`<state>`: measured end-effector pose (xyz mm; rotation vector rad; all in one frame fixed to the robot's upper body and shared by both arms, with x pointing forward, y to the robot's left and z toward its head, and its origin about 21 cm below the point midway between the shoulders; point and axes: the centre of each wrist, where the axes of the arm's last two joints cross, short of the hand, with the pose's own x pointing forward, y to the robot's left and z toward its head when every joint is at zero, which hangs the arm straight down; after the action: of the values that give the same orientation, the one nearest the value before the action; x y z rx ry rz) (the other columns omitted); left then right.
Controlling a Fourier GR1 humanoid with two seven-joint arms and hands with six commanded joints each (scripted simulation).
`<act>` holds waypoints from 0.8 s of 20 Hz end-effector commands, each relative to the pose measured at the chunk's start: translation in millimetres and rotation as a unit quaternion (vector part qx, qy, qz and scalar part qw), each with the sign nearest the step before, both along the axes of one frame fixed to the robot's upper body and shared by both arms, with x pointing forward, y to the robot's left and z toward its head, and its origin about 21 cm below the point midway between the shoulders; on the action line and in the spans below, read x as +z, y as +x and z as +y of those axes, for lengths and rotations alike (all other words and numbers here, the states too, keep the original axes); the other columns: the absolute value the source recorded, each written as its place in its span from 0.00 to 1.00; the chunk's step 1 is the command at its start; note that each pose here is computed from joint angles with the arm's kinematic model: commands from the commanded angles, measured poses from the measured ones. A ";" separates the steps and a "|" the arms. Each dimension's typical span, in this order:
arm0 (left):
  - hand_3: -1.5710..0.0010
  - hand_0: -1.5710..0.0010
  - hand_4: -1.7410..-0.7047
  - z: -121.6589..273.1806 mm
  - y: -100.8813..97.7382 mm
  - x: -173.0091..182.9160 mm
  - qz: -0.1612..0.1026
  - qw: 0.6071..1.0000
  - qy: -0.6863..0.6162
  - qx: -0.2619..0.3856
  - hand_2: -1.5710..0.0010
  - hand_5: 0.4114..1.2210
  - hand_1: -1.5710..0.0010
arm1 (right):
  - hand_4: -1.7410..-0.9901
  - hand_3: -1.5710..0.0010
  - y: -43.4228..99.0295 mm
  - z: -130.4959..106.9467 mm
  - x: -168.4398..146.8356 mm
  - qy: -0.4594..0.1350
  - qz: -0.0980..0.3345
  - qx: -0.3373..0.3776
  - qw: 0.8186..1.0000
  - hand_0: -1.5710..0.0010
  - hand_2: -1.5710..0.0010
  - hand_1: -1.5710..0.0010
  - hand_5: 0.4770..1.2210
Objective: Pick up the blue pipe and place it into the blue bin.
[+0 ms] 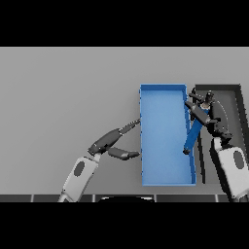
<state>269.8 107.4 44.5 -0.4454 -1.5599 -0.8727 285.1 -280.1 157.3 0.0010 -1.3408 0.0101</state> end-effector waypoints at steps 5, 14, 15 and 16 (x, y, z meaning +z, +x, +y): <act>1.00 1.00 0.83 -0.3 -1.5 1.1 -0.004 1.000 0.008 0.001 1.00 0.01 1.00 | 0.00 0.42 -8.1 11.2 -30.5 -0.040 0.088 -0.034 0.995 0.00 0.00 0.00 1.00; 1.00 1.00 0.83 0.0 -3.4 2.3 0.001 1.000 0.006 0.003 1.00 0.02 1.00 | 0.75 0.89 -2.5 7.2 -47.0 -0.134 0.214 0.005 0.968 0.80 0.82 0.82 0.82; 1.00 1.00 0.83 1.5 -3.0 2.5 0.003 1.000 0.007 0.003 1.00 0.02 1.00 | 0.80 0.92 -2.6 7.2 -47.6 -0.155 0.222 0.022 0.963 0.84 0.86 0.86 0.74; 1.00 1.00 0.83 -3.5 -3.1 1.9 0.006 1.000 0.011 0.004 1.00 0.02 1.00 | 0.84 0.93 -2.8 9.4 -49.4 -0.176 0.230 0.041 0.956 0.87 0.89 0.89 0.67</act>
<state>266.6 103.6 46.4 -0.4273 -1.5378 -0.8800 282.3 -270.6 108.0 -0.2290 -0.8580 0.3043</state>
